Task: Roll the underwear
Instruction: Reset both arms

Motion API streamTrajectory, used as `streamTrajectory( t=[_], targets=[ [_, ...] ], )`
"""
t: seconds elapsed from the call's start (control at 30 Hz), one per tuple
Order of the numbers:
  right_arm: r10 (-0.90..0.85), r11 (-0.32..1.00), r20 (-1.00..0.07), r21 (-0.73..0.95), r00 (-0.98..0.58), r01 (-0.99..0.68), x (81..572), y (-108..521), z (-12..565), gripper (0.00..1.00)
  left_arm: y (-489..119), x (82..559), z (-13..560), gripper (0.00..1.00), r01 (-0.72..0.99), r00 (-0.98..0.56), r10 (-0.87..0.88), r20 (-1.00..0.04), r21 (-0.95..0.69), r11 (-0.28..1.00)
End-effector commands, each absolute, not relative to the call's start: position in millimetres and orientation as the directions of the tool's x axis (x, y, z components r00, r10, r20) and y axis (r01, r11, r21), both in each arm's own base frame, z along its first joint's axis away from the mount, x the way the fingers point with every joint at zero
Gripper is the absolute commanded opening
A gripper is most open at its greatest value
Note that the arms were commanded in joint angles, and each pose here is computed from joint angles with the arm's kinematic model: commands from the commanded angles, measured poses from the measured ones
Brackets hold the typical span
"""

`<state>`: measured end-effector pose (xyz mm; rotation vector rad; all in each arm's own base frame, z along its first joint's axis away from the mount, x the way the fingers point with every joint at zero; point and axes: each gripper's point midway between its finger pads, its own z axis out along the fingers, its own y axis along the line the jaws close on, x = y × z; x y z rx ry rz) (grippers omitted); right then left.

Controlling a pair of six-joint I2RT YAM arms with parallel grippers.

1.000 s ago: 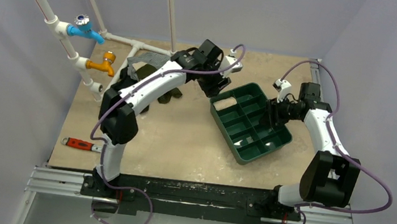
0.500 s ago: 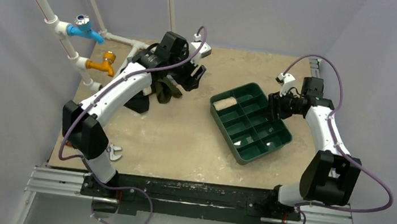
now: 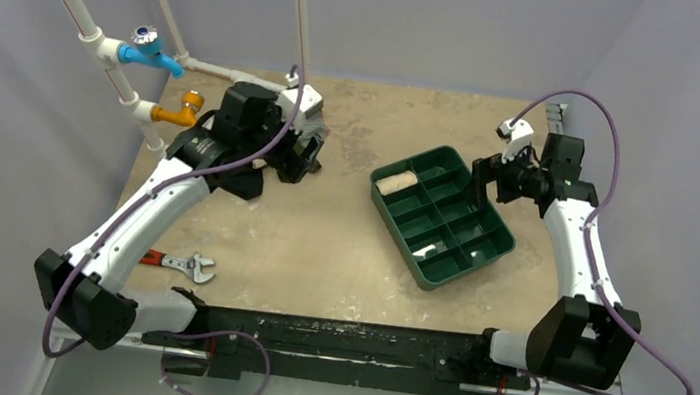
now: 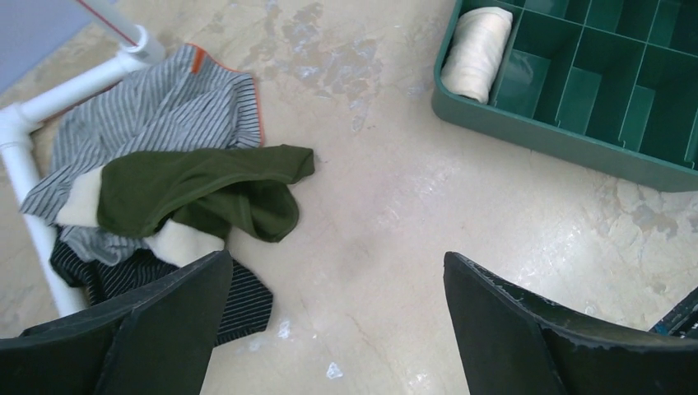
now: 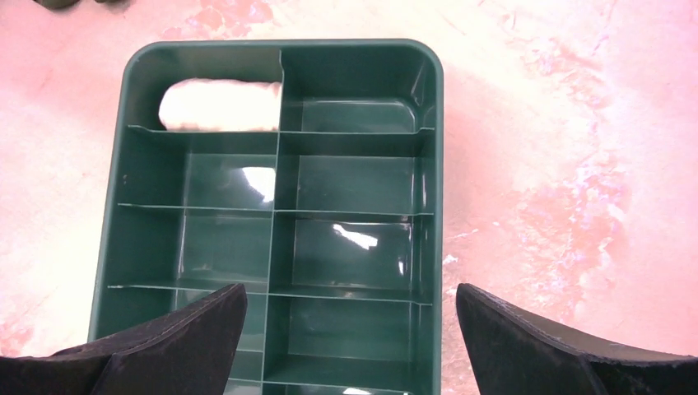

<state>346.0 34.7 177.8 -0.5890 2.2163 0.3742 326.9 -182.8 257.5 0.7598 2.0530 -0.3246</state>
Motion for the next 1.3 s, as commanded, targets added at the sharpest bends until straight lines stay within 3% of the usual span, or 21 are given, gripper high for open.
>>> streamTrajectory(
  t=[0.0,0.63,0.77,0.97,1.13,1.27],
  targets=[
    [-0.267,0.862,-0.807,0.044,-0.526,-0.506,346.9,33.1,197.5,0.99,-155.1,314.8,285.6,1.00,0.576,-0.331,0.356,-0.874,0.112,0.810],
    [-0.254,0.931,-0.875,-0.105,-0.413,-0.349,309.1,12.7,224.8,0.99,-80.1,211.1,273.8,1.00,0.493,-0.273,0.413,-0.869,0.242,0.836],
    [-0.208,0.964,-0.906,-0.125,-0.369,-0.236,308.0,-0.1,233.8,0.99,-59.7,213.4,250.8,1.00,0.412,-0.309,0.437,-0.845,0.295,0.862],
    [-0.195,0.972,-0.909,-0.128,-0.368,-0.198,319.3,-7.0,224.4,0.99,-48.6,225.0,221.3,1.00,0.346,-0.306,0.457,-0.835,0.350,0.871],
    [-0.302,0.926,-0.825,-0.135,-0.477,-0.353,337.1,0.0,192.0,0.99,-53.6,225.2,216.3,1.00,0.363,-0.314,0.444,-0.839,0.326,0.873],
    [-0.297,0.929,-0.804,-0.119,-0.515,-0.351,362.0,-4.7,174.3,0.99,-57.0,223.2,221.1,1.00,0.378,-0.298,0.438,-0.848,0.316,0.870]
  ],
)
